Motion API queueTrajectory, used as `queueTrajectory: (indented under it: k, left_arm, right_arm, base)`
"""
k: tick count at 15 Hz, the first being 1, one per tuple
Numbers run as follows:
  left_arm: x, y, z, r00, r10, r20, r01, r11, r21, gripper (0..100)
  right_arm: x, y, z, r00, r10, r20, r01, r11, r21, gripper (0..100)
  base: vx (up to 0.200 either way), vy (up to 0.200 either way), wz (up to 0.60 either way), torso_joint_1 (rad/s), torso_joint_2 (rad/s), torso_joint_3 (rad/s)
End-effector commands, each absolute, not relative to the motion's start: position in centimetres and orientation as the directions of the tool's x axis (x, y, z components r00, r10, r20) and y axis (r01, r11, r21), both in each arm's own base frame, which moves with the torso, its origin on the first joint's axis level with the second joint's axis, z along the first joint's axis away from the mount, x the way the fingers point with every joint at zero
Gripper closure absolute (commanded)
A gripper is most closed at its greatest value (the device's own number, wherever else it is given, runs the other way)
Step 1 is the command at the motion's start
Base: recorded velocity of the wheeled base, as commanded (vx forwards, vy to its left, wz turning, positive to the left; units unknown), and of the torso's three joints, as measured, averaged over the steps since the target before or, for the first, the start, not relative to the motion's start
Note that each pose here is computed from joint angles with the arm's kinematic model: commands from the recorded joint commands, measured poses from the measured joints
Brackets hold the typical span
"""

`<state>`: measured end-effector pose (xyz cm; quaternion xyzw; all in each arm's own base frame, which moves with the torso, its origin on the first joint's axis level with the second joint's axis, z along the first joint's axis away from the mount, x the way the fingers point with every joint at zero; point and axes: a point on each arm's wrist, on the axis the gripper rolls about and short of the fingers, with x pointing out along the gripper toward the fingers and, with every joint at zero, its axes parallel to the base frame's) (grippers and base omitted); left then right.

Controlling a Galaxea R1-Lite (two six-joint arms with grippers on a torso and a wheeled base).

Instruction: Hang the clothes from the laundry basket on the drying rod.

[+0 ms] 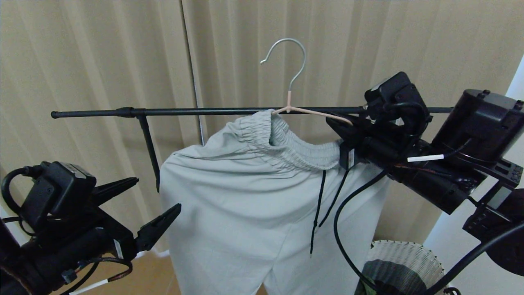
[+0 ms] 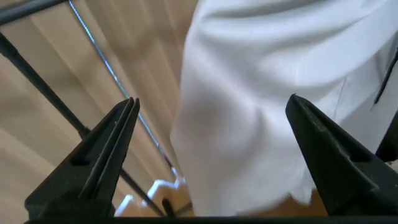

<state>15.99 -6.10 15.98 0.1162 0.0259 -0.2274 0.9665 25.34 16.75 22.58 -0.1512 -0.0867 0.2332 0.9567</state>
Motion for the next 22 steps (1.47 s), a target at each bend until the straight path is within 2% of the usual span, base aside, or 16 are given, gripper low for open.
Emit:
queueTrajectory:
  k: [1, 8, 9, 11, 15, 18, 22]
  left_arm:
    - [16.3, -5.4, 15.6, 0.899, -0.424, -0.108, 0.438, 0.874, 0.211, 0]
    - [16.1, -4.9, 15.5, 0.894, -0.434, -0.107, 0.447, 0.87, 0.208, 0]
    - [15.9, -5.0, 15.5, 0.883, -0.458, -0.1, 0.469, 0.859, 0.207, 100]
    - [15.8, -5.0, 15.6, 0.866, -0.493, -0.076, 0.498, 0.842, 0.208, 100]
    - [15.8, -4.8, 15.5, 0.873, -0.481, -0.077, 0.486, 0.848, 0.21, 100]
    - [16.2, -3.3, 15.5, 0.913, -0.402, -0.076, 0.408, 0.886, 0.219, 100]
    - [16.1, -3.1, 15.4, 0.918, -0.389, -0.08, 0.397, 0.885, 0.245, 100]
  right_arm:
    - [24.7, 16.4, 23.5, 0.872, 0.474, 0.125, -0.415, 0.849, -0.326, 100]
    - [23.7, 16.0, 24.5, 0.86, 0.484, 0.158, -0.419, 0.849, -0.322, 100]
    - [23.6, 16.1, 24.6, 0.859, 0.487, 0.16, -0.421, 0.848, -0.322, 100]
    - [23.3, 16.2, 24.7, 0.855, 0.494, 0.158, -0.428, 0.844, -0.322, 100]
    - [23.2, 15.9, 24.9, 0.863, 0.485, 0.14, -0.423, 0.847, -0.324, 100]
    - [24.2, 14.1, 25.2, 0.9, 0.416, 0.132, -0.357, 0.876, -0.326, 100]
    - [24.5, 13.6, 25.6, 0.906, 0.399, 0.143, -0.338, 0.884, -0.324, 100]
  base:
    - [0.0, 0.0, 0.0, 0.0, 0.0, 0.0]
    - [0.0, 0.0, 0.0, 0.0, 0.0, 0.0]
    - [0.0, 0.0, 0.0, 0.0, 0.0, 0.0]
    - [0.0, 0.0, 0.0, 0.0, 0.0, 0.0]
    - [0.0, 0.0, 0.0, 0.0, 0.0, 0.0]
    - [0.0, 0.0, 0.0, 0.0, 0.0, 0.0]
    - [0.0, 0.0, 0.0, 0.0, 0.0, 0.0]
